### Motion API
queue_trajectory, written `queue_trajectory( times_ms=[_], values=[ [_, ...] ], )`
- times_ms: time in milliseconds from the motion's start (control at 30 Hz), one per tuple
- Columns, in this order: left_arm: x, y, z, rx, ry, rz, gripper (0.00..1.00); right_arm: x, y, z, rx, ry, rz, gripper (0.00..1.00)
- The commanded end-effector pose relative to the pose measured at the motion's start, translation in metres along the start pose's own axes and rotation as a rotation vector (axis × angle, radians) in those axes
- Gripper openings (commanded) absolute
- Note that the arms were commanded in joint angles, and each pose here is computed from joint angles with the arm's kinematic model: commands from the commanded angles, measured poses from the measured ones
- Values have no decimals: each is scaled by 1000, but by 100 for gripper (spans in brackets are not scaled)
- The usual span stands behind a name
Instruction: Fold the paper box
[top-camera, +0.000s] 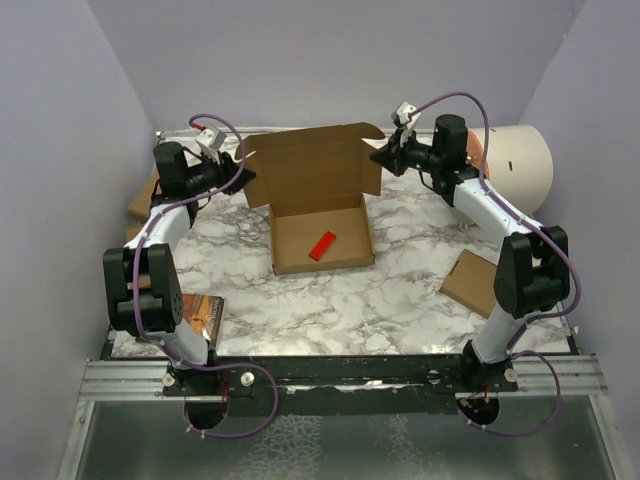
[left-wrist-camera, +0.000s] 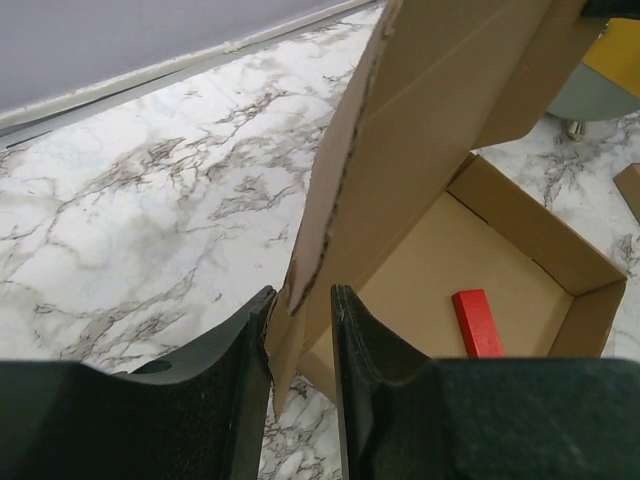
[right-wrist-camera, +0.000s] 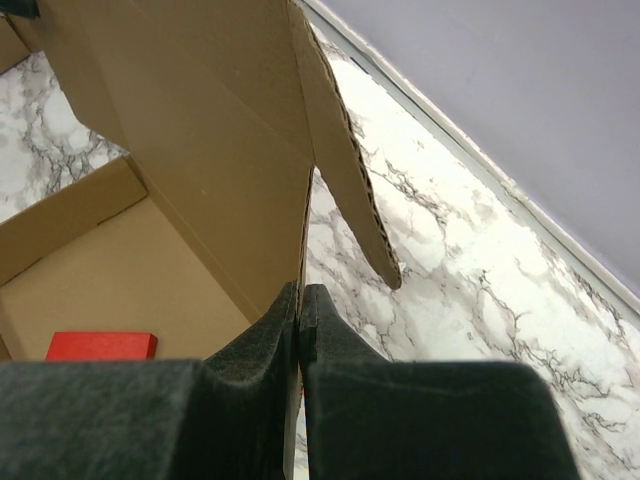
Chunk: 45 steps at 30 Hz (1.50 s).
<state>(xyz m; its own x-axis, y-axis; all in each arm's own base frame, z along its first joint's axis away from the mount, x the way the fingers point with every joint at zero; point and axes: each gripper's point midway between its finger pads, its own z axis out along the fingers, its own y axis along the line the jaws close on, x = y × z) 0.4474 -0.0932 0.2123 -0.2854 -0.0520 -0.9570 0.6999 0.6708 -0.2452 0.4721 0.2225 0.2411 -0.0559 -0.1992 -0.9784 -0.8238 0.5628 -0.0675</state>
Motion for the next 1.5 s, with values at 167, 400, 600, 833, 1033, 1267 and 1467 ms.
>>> queue_trajectory(
  times_ms=[167,400,600,833,1033,1267,1467],
  values=[
    [-24,-1,-3,-28,-27,50,28,-7,1,3,-28,-16,-24,1],
    [-26,-2,-3,-50,-42,17,9,-7,0,3,-28,-15,-22,1],
    [-26,-16,7,-101,-50,31,0,-9,-5,6,-10,-17,2,1],
    [-39,-25,17,-234,-120,44,0,-18,-25,10,116,-34,22,1],
    [-44,-32,29,-325,-172,3,0,-19,-34,18,226,-47,39,1],
    [-41,-41,49,-429,-195,-52,0,-18,-32,30,372,-73,43,1],
    [-37,-40,62,-531,-208,-92,0,-11,-29,37,466,-87,51,1]
  ],
)
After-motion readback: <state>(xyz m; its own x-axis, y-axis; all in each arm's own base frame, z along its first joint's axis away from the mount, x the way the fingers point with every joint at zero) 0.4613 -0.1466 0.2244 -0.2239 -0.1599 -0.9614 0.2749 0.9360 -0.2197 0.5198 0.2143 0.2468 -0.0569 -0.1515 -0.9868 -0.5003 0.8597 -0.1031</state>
